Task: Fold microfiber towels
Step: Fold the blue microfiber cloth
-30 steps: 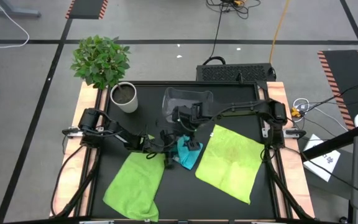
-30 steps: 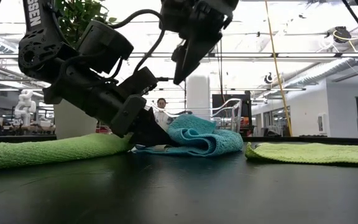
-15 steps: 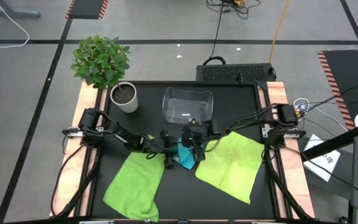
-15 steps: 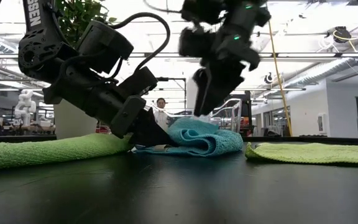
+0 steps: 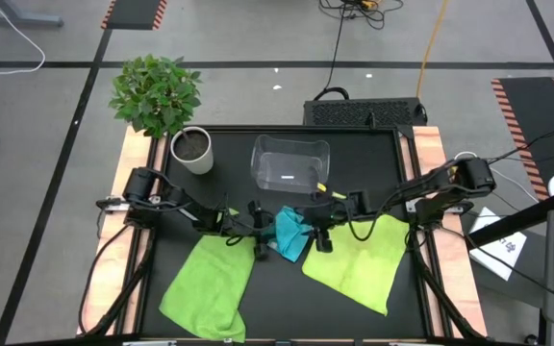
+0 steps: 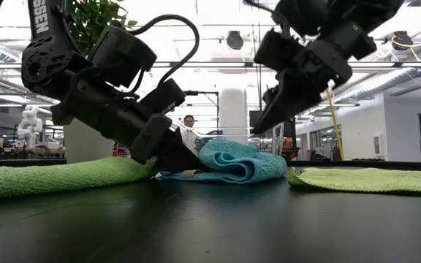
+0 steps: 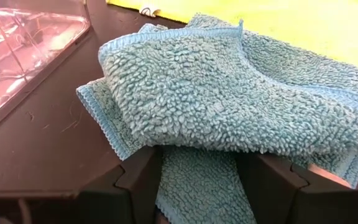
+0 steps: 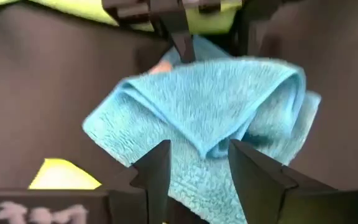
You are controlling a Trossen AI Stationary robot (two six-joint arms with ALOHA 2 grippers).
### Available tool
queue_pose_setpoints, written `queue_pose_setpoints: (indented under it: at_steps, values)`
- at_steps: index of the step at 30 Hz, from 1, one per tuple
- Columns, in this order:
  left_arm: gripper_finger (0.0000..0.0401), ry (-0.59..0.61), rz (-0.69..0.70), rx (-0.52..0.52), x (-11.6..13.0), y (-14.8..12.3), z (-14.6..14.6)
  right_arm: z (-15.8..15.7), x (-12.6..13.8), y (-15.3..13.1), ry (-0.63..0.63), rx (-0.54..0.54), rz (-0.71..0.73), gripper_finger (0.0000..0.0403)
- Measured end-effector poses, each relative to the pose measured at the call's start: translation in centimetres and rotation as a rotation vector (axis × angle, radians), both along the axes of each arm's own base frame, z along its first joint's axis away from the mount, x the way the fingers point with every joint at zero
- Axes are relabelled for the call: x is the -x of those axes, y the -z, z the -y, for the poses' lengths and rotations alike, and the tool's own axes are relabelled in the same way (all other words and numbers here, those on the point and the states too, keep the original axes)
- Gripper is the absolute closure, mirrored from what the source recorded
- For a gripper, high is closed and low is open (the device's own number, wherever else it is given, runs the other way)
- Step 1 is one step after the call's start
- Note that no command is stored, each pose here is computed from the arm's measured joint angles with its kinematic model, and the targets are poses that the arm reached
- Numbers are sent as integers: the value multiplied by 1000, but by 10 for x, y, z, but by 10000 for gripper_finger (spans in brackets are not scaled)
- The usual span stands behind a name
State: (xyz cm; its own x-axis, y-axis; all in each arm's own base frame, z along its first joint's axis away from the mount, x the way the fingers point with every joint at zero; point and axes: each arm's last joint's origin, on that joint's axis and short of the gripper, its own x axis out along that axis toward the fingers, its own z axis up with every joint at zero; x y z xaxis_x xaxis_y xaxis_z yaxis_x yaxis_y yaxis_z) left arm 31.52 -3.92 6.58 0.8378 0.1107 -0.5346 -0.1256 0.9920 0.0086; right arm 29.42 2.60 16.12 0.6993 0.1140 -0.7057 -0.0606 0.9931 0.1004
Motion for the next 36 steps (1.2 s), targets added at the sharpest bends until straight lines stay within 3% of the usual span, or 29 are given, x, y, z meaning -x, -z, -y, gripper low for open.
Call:
queue_pose_setpoints:
  at_steps: [10, 23, 31, 36]
  values:
    - [194, 0, 4, 1, 0, 0, 0, -4, 6, 11, 6, -14, -93, 279]
    - [194, 24, 2, -30, 0, -3, 0, 6, -4, 44, 13, -15, -165, 323]
    - [194, 78, -87, -63, 12, -28, 11, 10, -4, 45, -20, -75, -167, 353]
    - [194, 134, -91, -93, 24, -57, 23, 10, -4, 45, -24, -72, -168, 355]
